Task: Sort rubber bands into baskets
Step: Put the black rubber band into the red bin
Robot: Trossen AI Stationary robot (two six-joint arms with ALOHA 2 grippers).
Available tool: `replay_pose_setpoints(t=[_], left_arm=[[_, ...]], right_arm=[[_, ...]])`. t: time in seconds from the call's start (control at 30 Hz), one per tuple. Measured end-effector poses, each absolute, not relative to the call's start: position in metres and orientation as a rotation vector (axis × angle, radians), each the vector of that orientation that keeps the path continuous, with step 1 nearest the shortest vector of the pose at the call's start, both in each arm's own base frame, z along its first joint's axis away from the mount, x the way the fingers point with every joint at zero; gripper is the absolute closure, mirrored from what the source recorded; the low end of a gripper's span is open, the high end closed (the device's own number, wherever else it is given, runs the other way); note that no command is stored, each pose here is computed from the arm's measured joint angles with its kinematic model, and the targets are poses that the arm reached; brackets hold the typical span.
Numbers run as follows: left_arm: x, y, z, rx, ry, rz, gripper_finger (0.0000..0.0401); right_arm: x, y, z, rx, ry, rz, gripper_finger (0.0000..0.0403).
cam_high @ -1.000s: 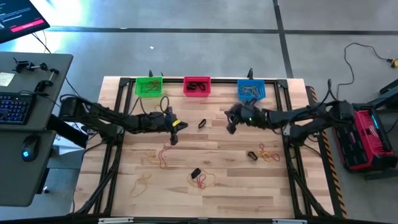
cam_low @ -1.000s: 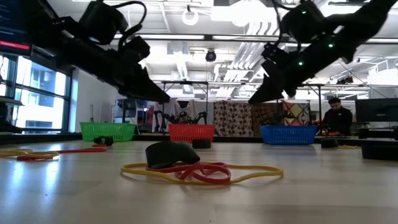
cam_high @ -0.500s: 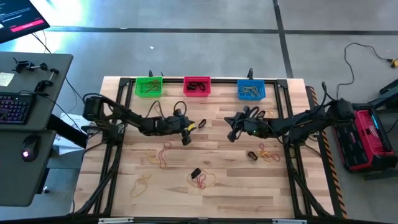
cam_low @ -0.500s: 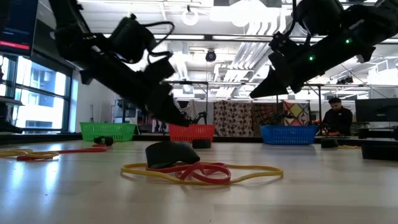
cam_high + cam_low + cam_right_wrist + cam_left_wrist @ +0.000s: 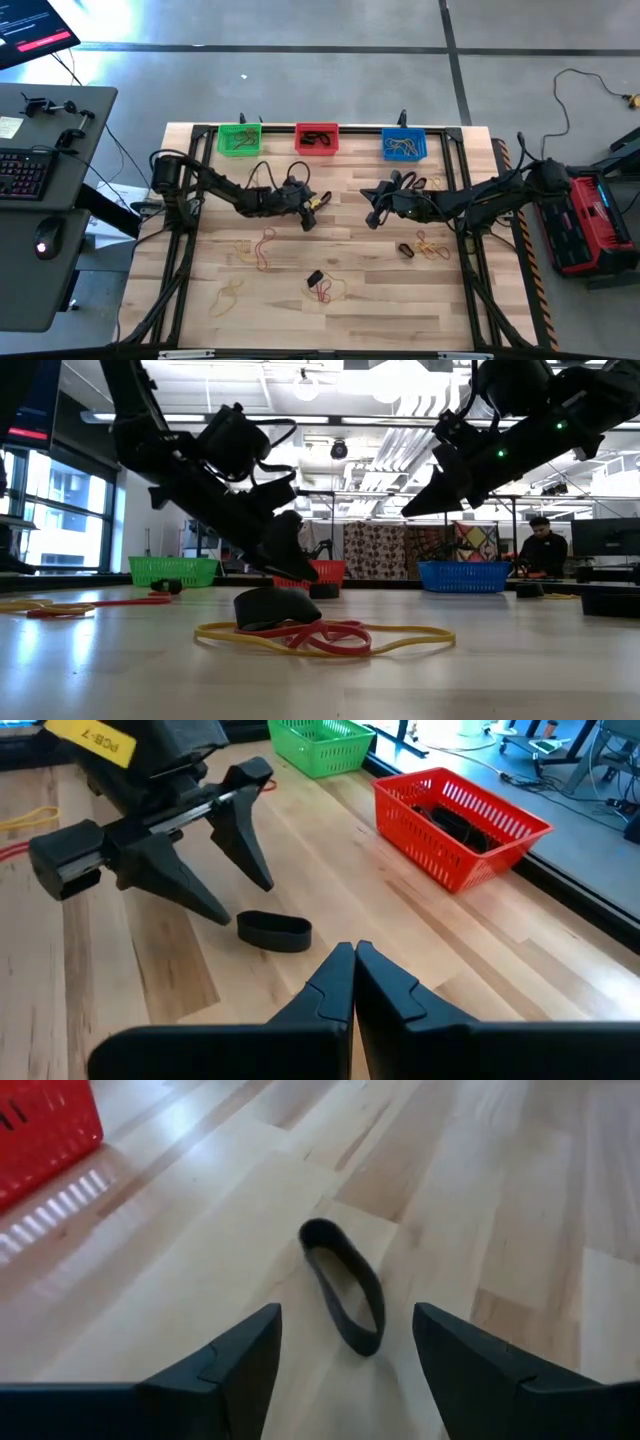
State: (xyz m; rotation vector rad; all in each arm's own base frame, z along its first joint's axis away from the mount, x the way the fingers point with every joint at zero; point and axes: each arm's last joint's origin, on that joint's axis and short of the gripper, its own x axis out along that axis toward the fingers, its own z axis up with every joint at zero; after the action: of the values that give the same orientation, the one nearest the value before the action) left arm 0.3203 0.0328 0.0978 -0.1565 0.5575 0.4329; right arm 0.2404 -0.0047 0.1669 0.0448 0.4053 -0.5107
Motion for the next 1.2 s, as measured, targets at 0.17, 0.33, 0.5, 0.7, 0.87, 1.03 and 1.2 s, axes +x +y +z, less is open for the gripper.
replay_pose_setpoints(t=[0.17, 0.33, 0.5, 0.7, 0.87, 1.03, 1.2], left_arm=[[0.32, 0.034, 0.098, -0.164, 0.563, 0.415, 0.018], [0.32, 0.035, 0.098, -0.167, 0.562, 0.415, 0.018], [0.32, 0.038, 0.097, -0.153, 0.568, 0.419, 0.018], [0.322, 0.041, 0.099, -0.142, 0.568, 0.41, 0.018], [0.324, 0.041, 0.101, -0.139, 0.564, 0.395, 0.0181], [0.323, 0.043, 0.098, -0.133, 0.575, 0.399, 0.0181], [0.329, 0.043, 0.09, -0.137, 0.594, 0.384, 0.0181]], right_arm=[[0.241, -0.005, 0.167, 0.04, 0.404, -0.509, 0.0403], [0.241, -0.005, 0.167, 0.04, 0.404, -0.509, 0.0403], [0.24, -0.005, 0.167, 0.04, 0.404, -0.511, 0.0403], [0.24, -0.005, 0.167, 0.037, 0.402, -0.523, 0.0403], [0.24, -0.005, 0.167, 0.037, 0.402, -0.524, 0.0403], [0.24, -0.005, 0.167, 0.031, 0.4, -0.53, 0.0403], [0.24, -0.005, 0.168, 0.011, 0.404, -0.526, 0.0403]])
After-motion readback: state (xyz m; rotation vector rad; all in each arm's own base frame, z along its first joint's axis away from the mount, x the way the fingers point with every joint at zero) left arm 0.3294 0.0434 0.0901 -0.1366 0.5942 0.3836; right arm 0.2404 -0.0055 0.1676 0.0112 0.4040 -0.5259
